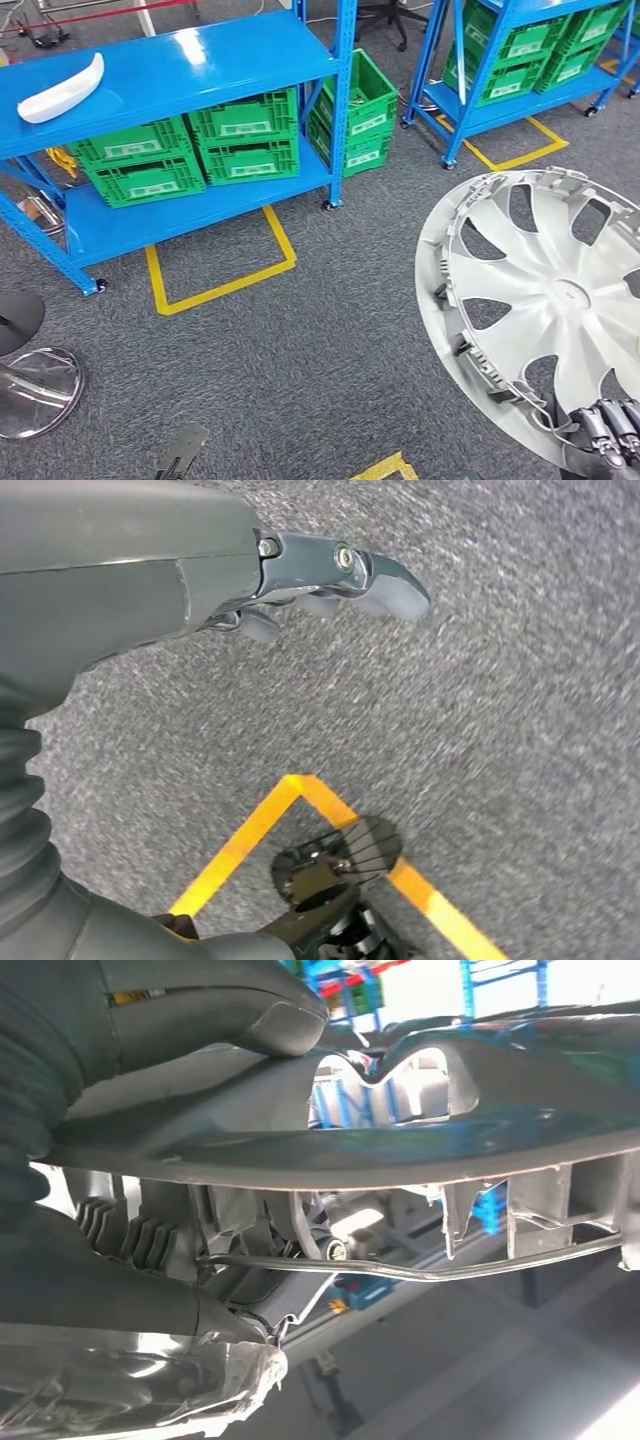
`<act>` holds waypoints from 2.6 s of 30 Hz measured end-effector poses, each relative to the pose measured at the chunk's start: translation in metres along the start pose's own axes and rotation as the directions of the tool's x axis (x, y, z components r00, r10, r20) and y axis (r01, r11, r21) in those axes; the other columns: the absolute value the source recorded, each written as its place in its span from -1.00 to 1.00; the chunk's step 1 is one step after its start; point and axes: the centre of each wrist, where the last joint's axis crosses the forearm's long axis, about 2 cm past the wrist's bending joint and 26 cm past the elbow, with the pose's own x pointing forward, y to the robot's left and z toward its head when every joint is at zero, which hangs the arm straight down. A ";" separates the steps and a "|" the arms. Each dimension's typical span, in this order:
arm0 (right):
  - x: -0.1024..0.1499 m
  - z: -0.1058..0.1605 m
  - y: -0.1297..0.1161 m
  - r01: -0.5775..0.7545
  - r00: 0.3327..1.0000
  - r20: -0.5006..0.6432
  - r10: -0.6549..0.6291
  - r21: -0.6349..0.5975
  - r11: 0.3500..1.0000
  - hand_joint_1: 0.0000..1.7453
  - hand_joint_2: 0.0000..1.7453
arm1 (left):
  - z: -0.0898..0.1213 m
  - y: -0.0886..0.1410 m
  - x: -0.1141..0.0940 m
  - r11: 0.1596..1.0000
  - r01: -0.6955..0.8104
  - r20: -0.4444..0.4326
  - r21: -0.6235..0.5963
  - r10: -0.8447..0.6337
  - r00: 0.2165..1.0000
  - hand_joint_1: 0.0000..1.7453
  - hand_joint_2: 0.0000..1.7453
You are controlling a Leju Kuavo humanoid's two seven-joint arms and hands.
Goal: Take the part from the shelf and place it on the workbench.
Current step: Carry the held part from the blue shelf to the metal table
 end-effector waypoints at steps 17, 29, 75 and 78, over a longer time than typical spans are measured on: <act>-0.002 0.001 -0.005 -0.010 1.000 -0.012 0.010 -0.002 1.000 1.00 1.00 | 0.000 -0.003 0.001 1.000 -0.002 0.003 -0.026 0.002 1.000 -1.00 1.00; -0.003 0.002 -0.008 -0.019 0.999 -0.042 0.019 0.004 1.000 1.00 1.00 | 0.003 -0.005 -0.003 0.999 -0.018 -0.012 -0.046 0.018 1.000 -1.00 1.00; -0.008 -0.004 -0.011 -0.055 0.990 -0.128 0.052 -0.023 0.998 1.00 1.00 | 0.007 -0.008 -0.010 0.998 -0.010 -0.083 -0.069 0.004 0.997 -1.00 1.00; -0.008 -0.004 -0.011 -0.057 0.990 -0.127 0.053 -0.026 0.998 1.00 1.00 | 0.007 -0.007 -0.009 0.997 -0.012 -0.077 -0.078 0.006 0.997 -1.00 1.00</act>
